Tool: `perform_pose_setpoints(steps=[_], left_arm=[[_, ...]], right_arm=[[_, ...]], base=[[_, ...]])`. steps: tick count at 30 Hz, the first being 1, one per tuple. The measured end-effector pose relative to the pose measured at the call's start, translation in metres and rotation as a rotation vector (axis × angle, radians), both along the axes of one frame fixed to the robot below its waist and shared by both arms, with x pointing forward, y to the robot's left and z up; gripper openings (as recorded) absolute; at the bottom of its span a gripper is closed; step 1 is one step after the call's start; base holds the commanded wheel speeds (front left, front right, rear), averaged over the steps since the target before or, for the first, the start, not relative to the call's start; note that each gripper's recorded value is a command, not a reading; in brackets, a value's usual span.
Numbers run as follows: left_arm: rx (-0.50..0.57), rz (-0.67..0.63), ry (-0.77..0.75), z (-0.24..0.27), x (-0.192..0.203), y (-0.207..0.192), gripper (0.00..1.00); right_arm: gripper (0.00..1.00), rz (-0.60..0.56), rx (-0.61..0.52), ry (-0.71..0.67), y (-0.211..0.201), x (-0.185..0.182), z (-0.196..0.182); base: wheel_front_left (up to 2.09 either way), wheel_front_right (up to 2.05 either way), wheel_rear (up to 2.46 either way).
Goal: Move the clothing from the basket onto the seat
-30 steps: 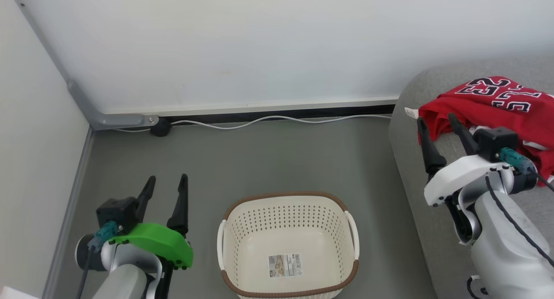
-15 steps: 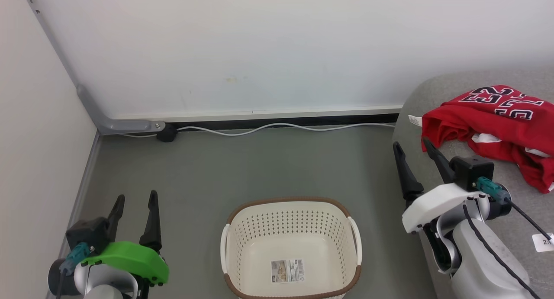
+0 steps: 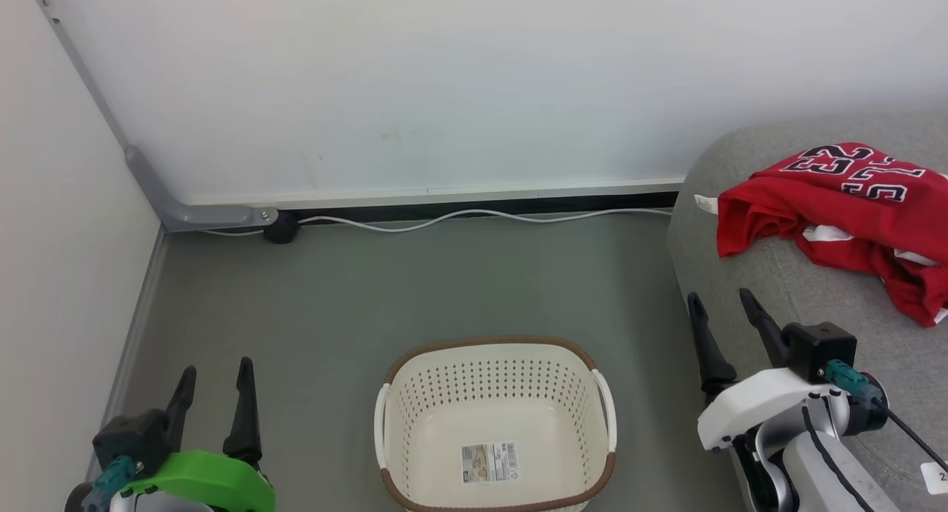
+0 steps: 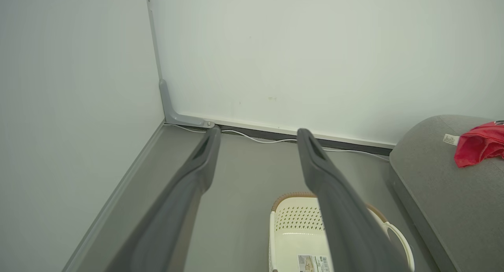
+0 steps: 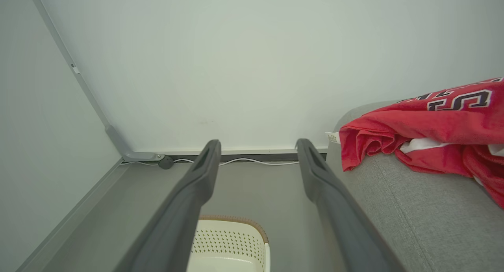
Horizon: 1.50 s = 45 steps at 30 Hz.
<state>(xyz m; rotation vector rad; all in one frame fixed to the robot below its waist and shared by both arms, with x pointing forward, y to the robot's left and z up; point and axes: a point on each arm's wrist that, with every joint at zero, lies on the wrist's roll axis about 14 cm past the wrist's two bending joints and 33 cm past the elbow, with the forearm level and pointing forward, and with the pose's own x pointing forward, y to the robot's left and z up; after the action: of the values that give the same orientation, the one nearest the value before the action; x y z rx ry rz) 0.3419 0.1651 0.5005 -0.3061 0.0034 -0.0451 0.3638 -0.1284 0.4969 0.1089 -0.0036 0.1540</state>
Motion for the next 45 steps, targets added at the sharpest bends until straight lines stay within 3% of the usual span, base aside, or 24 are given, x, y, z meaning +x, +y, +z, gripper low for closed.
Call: perform_pose_setpoints(steps=[45], left_arm=[[0.050,0.044,0.016,-0.008,-0.019,0.011,1.00]], right_arm=[[1.00,-0.054,0.046,0.002,-0.008,-0.022,-0.001]], base=[[0.00,0.00,0.00]])
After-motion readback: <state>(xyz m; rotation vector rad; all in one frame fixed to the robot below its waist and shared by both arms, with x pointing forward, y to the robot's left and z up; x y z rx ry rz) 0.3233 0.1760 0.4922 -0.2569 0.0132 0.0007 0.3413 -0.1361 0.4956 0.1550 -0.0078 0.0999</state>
